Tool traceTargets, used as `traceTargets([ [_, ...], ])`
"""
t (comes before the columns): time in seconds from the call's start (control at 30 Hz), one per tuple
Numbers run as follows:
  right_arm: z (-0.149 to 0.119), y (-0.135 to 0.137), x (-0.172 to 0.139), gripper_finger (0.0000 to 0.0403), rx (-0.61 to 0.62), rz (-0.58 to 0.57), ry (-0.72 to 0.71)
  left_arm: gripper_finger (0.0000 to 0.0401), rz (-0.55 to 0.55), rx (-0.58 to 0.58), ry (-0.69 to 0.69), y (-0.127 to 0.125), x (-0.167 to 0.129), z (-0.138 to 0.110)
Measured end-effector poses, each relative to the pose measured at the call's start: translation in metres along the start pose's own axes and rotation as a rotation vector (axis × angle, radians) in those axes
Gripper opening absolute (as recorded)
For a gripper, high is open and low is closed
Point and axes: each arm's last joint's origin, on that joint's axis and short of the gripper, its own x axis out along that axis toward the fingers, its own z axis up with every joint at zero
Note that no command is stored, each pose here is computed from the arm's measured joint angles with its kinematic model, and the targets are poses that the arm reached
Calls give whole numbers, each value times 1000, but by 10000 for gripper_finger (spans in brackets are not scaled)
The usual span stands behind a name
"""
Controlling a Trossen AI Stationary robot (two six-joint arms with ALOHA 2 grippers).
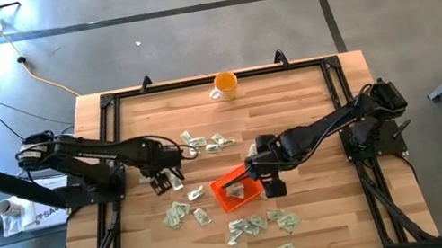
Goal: Pick and place Stevia / Truvia into bins
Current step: Put the stevia packet into the bin
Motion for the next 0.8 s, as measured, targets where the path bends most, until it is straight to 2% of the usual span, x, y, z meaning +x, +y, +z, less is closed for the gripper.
traceTargets([
  [0.17, -3, -1, 0, 349, 13, -32, 27, 314, 18, 98, 28, -4, 12, 7],
  [0.37, -9, -3, 0, 347, 66, -53, 84, 272, 69, 161, 149, -4, 39, 2],
  [0.57, -12, -4, -1, 346, 89, -67, 115, 203, 59, 162, 169, -6, 45, 3],
  [0.8, -15, -4, -1, 346, 85, -76, 142, 100, 25, 136, 119, -11, 33, 14],
])
